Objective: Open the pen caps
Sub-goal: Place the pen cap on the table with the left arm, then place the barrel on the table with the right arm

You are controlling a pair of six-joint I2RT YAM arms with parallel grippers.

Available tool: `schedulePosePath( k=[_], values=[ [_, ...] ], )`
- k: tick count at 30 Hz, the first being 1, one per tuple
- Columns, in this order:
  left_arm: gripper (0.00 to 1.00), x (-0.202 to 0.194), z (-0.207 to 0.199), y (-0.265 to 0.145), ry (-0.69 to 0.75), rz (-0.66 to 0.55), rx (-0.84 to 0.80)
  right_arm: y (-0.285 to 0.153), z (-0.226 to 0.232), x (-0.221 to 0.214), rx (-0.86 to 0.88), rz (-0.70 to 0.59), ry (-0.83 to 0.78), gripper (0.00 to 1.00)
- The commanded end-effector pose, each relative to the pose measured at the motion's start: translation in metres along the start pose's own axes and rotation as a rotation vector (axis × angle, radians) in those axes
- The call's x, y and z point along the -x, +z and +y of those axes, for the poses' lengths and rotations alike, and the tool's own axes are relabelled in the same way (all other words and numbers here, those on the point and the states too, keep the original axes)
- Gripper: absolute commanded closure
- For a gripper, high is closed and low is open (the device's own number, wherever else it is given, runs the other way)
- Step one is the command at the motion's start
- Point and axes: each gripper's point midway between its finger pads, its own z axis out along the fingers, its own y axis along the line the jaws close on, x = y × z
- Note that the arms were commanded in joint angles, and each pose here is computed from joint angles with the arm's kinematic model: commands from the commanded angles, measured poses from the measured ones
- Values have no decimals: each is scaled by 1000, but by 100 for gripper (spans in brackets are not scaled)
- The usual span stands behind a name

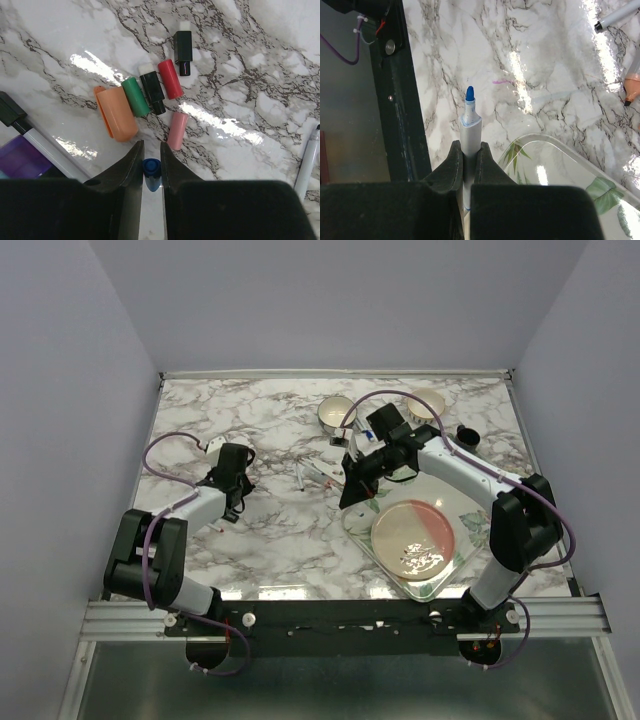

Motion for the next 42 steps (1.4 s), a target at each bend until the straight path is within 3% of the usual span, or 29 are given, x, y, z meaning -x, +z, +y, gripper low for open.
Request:
schedulePosePath(
  k=[1, 2, 14, 16, 23, 26, 30, 35, 42],
  values=[
    [70, 14, 5, 2, 2, -46, 46, -5, 2, 3, 4, -5, -12, 99],
    [66, 15, 6, 1, 3, -50, 51, -5, 2, 3, 3, -3, -9, 99],
    [63, 30, -8, -20, -21, -68, -29, -5, -7, -2, -45, 14, -18, 99],
    [57, 35, -17, -30, -24, -69, -82, -4, -12, -3, -64, 18, -20, 99],
    [18, 70, -48, -98, -35, -164, -332, 3, -43, -10, -206, 73, 16, 98],
    [13, 88, -58, -132, 1, -217, -424, 12, -60, -11, -288, 118, 24, 95],
    [13, 97, -61, -168, 118, -260, -512, 32, -71, -10, -337, 182, 28, 95],
    [13, 85, -38, -186, 222, -288, -493, 53, -88, 7, -367, 199, 69, 93],
    [11, 82, -24, -190, 225, -356, -474, 76, -110, 26, -386, 192, 132, 88]
  ],
)
